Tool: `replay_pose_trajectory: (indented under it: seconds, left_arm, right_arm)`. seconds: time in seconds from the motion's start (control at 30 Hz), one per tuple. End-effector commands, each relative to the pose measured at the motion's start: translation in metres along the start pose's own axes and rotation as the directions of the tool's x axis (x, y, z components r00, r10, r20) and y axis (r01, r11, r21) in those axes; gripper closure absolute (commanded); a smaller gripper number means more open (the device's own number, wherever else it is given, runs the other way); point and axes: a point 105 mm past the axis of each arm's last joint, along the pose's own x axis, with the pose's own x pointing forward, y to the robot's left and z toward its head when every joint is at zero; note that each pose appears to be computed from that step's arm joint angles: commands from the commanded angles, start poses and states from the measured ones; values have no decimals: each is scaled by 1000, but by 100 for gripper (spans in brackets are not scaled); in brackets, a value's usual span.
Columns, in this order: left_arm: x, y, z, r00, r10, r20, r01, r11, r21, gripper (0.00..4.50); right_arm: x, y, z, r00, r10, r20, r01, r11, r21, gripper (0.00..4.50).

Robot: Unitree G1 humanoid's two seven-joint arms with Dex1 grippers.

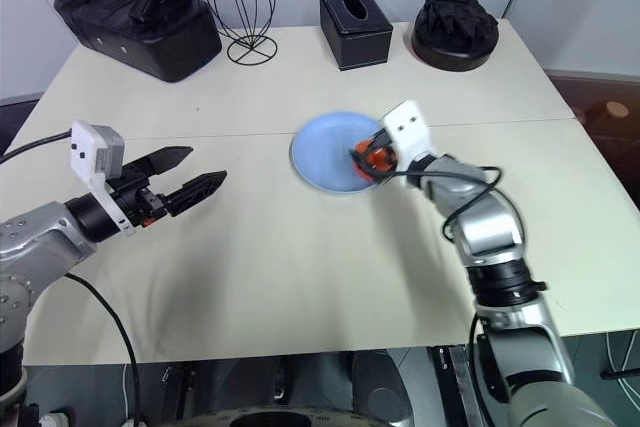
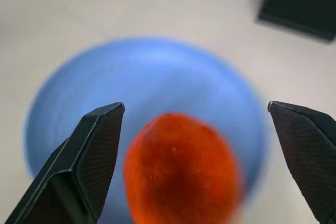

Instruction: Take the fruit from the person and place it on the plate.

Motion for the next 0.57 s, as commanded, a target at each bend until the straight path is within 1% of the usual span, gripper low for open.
replay_pose_trajectory:
  seconds: [0.03,0.1,0.2,0.23,0.3,0.43,0.57]
  left_arm:
    - [-4,-4,2,999,-38,-13,38,999,15,0]
    - [-5,-3,2,999,-40,-21,41,999,19,0]
    - [-6,-2,1,998,-54,-35,55,998,27,0]
    - [-7,-2,1,998,-58,-38,59,998,30,0]
    - [-6,-1,2,997,-60,-40,62,998,34,0]
    - [-4,-2,3,997,-70,-42,72,996,45,0]
    - [-3,-2,5,996,-73,-40,76,996,53,0]
  right_arm:
    - [-40,6,30,990,128,64,-127,992,-19,2]
    - [-63,10,29,980,197,25,-196,980,-25,2]
    - [-89,18,16,957,282,-70,-285,958,-37,2]
    - [-94,19,10,951,290,-106,-297,954,-52,2]
    - [-102,11,-3,950,280,-141,-289,956,-53,2]
    - [-107,-3,-8,961,248,-121,-256,965,-54,2]
    - [-105,-3,-9,963,243,-116,-252,965,-68,2]
